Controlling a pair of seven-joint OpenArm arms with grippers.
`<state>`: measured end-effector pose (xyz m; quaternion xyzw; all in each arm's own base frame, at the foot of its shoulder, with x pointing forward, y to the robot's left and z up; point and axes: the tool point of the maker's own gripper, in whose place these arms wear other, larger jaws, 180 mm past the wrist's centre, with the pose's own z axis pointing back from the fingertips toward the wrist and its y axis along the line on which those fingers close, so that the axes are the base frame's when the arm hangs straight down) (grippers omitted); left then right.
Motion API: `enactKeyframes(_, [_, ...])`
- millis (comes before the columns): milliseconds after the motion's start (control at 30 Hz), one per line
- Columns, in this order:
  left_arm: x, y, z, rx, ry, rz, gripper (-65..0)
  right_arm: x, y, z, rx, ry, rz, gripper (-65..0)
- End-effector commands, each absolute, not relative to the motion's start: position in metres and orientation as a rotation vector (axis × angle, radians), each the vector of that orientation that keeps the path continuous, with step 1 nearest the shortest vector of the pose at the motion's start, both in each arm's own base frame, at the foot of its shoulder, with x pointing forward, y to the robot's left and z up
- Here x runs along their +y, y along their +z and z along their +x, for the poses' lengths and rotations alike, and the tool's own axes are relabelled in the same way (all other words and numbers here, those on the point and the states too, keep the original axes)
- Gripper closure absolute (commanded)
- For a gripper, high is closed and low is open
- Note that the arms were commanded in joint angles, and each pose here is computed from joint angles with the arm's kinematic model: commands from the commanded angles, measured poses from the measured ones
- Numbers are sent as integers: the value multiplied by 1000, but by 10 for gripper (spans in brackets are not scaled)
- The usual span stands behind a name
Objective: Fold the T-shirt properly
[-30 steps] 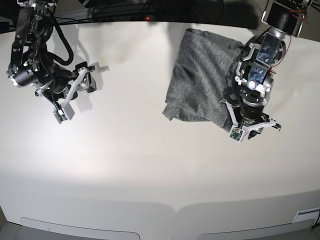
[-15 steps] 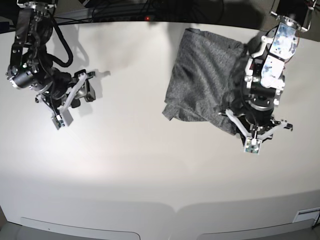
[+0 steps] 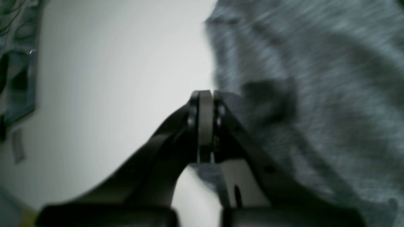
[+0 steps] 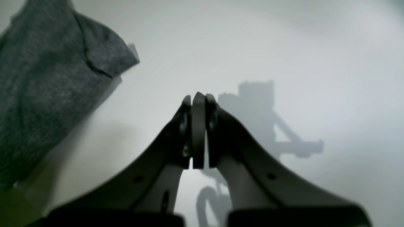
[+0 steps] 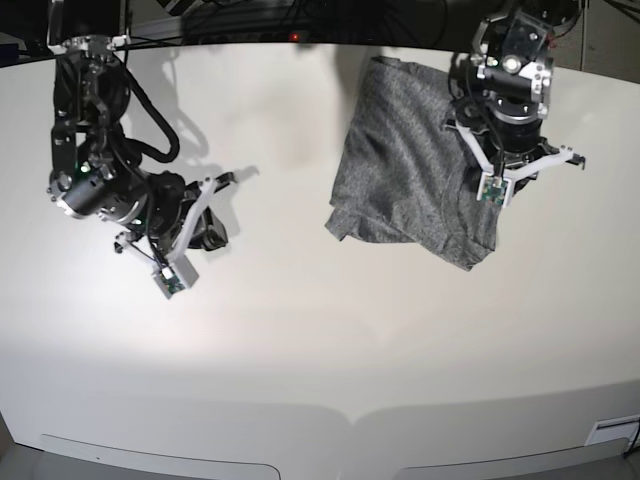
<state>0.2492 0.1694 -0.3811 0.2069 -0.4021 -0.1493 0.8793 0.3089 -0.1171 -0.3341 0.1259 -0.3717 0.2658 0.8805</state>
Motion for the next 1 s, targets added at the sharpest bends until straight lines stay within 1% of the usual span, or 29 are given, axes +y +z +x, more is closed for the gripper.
enactKeyframes(0, [178,-372,251,-853,-282,473,0,-105,-321,322,-836,568,295,0])
enactKeyframes(67, [193,-373,241,-823,-211,525,0,-89,-326,331,-822,570,336,0])
enactKeyframes(133, [199,-378,229,-811,-158,516,0,-75,-331,341,-809,570,371,0])
enactKeyframes(233, [193,-394,210,-778,-125,400,0,-55,-340,354,-774,575,412,0])
enactKeyframes(367, [180,-407,188,-766,-76,272,0,-41,-360,368,-730,597,387,0])
enactKeyframes(467, [176,-414,180,-744,-45,194,0,-30,-371,373,-734,595,397,0])
enactKeyframes(667, [168,-424,182,-725,67,-25,0,-12,-401,366,-692,584,420,0])
enactKeyframes(800, [175,-444,181,-725,141,-81,0,11,-410,351,-656,617,485,0])
enactKeyframes(967, [191,-470,196,-725,196,-93,0,20,-421,332,-603,639,513,0])
